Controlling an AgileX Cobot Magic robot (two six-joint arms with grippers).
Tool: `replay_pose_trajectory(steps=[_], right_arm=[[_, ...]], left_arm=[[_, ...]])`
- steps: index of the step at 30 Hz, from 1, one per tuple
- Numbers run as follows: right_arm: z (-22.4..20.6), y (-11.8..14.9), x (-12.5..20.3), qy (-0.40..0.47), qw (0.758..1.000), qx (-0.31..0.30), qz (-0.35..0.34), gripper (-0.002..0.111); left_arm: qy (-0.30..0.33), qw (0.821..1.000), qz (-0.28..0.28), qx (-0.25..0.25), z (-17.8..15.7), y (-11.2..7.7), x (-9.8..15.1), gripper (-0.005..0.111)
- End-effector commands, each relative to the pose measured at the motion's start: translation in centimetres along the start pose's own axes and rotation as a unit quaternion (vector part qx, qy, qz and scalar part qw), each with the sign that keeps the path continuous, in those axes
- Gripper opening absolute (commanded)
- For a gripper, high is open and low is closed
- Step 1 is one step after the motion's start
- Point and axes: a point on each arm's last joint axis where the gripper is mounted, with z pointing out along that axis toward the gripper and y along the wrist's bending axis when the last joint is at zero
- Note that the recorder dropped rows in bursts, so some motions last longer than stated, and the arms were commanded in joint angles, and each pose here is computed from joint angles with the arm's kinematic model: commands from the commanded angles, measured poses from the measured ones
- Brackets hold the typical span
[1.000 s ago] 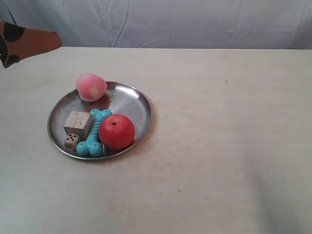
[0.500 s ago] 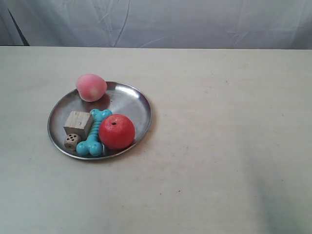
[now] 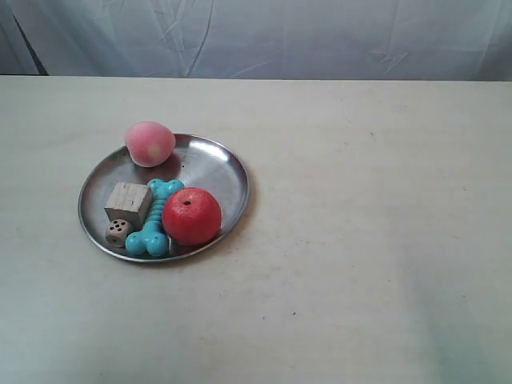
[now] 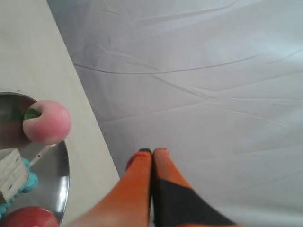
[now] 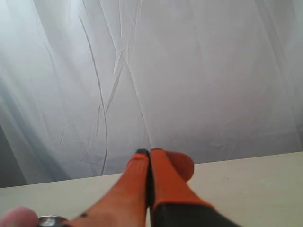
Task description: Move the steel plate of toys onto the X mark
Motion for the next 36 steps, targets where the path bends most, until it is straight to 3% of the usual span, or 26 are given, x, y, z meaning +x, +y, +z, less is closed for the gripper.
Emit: replay_pose_trajectory(steps=[1, 5, 8, 11, 14, 15, 19, 20, 23, 24, 36], right_arm=[[-0.1, 0.0, 0.0, -0.005, 1.0, 0.001, -0.004, 0.0], [-0.1, 0.0, 0.0, -0.005, 1.0, 0.001, -0.004, 0.0], [-0.1, 0.0, 0.0, -0.005, 1.0, 0.001, -0.004, 0.0], [-0.1, 0.0, 0.0, -0.005, 1.0, 0.001, -0.004, 0.0], [-0.1, 0.0, 0.0, -0.005, 1.0, 0.001, -0.004, 0.0], [-0.1, 0.0, 0.0, -0.005, 1.0, 0.001, -0.004, 0.0], [-0.1, 0.0, 0.0, -0.005, 1.0, 0.001, -0.004, 0.0], [-0.1, 0.0, 0.0, -0.005, 1.0, 0.001, -0.004, 0.0], [-0.1, 0.0, 0.0, -0.005, 1.0, 0.001, -0.004, 0.0], [-0.1, 0.0, 0.0, -0.005, 1.0, 0.001, -0.004, 0.0], [-0.1, 0.0, 0.0, -0.005, 1.0, 0.001, -0.004, 0.0]], left_arm=[[0.0, 1.0, 0.003, 0.011, -0.7, 0.4, 0.2, 0.0], [-0.021, 0.996, 0.085, 0.002, -1.8, 2.9, 0.5, 0.0], [-0.045, 0.98, 0.195, 0.011, -2.4, 3.8, 0.4, 0.0], [-0.067, 0.933, 0.351, 0.029, -2.7, 3.4, 0.2, 0.0], [-0.079, 0.885, 0.457, 0.033, -2.9, 3.1, 0.2, 0.0], [-0.08, 0.873, 0.481, 0.029, -2.9, 3.2, 0.2, 0.0], [-0.08, 0.851, 0.519, 0.002, -3.0, 3.9, 0.1, 0.0], [-0.079, 0.838, 0.539, -0.003, -3.1, 4.0, 0.1, 0.0], [-0.08, 0.779, 0.622, -0.01, -3.2, 4.0, 0.1, 0.0], [-0.076, 0.77, 0.634, -0.014, -3.2, 4.1, 0.1, 0.0], [-0.061, 0.78, 0.623, -0.022, -4.0, 4.7, 0.4, 0.0]])
